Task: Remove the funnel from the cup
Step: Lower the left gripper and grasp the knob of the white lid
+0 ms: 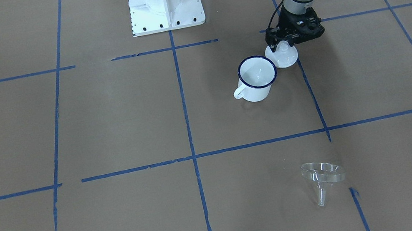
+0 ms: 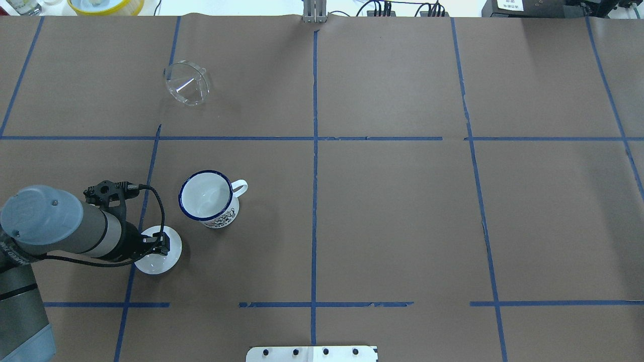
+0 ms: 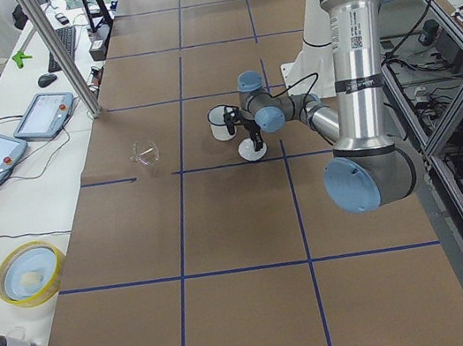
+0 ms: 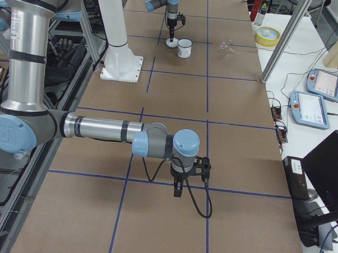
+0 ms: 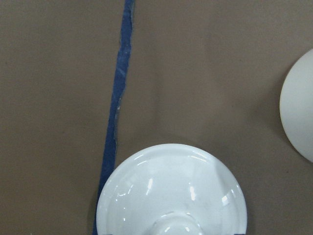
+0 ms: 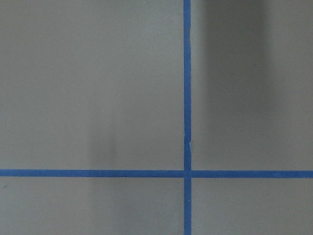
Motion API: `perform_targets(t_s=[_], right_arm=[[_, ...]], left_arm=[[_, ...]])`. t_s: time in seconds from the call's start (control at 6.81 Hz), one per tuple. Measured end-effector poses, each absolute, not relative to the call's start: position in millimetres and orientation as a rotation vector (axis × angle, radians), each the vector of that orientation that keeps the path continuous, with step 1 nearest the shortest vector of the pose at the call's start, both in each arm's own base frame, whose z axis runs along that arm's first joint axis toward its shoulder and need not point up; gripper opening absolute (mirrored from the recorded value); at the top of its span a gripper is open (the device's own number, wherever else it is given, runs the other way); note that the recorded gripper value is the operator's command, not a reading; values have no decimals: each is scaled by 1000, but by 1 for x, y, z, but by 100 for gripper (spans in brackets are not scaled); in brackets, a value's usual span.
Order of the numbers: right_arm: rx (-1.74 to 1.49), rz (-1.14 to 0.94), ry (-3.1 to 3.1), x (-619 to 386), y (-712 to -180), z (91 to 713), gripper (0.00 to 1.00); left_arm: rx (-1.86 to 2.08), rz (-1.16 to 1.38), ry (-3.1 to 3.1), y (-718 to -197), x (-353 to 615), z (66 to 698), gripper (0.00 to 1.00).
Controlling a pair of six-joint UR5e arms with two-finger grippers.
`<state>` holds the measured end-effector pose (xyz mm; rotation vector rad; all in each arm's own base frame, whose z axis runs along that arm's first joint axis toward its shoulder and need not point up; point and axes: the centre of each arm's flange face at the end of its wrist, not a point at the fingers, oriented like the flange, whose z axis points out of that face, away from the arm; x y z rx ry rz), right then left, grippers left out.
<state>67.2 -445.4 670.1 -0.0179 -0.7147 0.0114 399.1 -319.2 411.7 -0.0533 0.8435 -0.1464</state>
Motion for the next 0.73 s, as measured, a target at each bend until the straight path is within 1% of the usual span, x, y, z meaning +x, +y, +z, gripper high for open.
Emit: perform_targets(t_s=[0.15,0.29,0.44,0.59,0.73], right_arm=[[-18,11,-715,67,-445,670,100],[-18,12,-715,67,-445,670,100],[-18,12,-715,67,-445,670,100],[-18,12,-715,67,-445,670,100],[-18,11,-715,67,-445,670,100]], left_arm=[[-51,-146,850,-319,398,408,5],[-50,-147,852,-319,397,406,13],[-48,-148,853,-319,396,406,44],[-48,-151,851,-320,396,407,54],[-46,-153,850,-321,395,407,54]])
